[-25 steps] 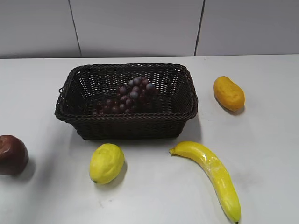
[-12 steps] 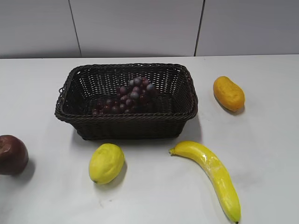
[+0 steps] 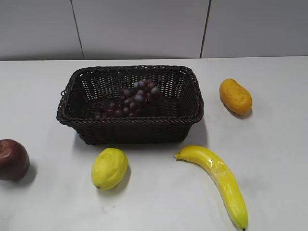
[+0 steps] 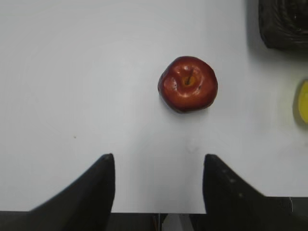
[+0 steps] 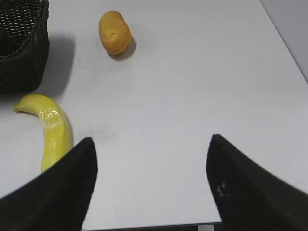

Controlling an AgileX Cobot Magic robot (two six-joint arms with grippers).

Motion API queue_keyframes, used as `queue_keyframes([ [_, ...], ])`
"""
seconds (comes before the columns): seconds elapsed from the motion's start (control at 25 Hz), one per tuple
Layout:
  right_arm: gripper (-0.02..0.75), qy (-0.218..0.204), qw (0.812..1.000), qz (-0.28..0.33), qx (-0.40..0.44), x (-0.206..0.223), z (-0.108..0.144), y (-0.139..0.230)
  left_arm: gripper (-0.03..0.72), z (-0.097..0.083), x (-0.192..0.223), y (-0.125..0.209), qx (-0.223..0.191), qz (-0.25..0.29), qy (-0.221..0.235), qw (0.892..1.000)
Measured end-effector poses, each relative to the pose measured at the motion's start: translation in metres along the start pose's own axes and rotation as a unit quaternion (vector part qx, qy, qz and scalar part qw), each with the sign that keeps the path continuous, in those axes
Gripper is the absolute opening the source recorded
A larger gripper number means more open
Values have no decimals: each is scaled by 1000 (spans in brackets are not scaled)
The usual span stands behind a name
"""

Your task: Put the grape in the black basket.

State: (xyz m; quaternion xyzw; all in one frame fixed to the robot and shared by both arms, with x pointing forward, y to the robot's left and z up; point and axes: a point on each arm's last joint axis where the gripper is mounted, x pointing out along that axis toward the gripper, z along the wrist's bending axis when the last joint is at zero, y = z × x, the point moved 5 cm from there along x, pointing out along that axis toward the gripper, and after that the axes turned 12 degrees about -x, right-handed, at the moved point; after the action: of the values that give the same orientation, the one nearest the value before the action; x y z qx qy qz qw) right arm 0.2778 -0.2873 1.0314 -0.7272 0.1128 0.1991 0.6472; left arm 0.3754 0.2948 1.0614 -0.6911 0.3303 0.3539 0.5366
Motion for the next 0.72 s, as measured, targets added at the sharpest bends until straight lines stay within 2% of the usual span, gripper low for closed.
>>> queue_keyframes([
  [0.16, 538, 0, 1000, 0, 0, 0, 0, 0, 545, 2, -21, 28, 6, -78, 10, 997],
  [0.36, 538, 0, 1000, 0, 0, 0, 0, 0, 544, 9, -39, 60, 19, -161, 7, 987],
  [0.48, 538, 0, 1000, 0, 0, 0, 0, 0, 544, 12, -43, 78, 23, -194, 11, 981],
  [0.72, 538, 0, 1000, 0, 0, 0, 0, 0, 544, 17, -37, 105, 27, -223, 16, 974],
])
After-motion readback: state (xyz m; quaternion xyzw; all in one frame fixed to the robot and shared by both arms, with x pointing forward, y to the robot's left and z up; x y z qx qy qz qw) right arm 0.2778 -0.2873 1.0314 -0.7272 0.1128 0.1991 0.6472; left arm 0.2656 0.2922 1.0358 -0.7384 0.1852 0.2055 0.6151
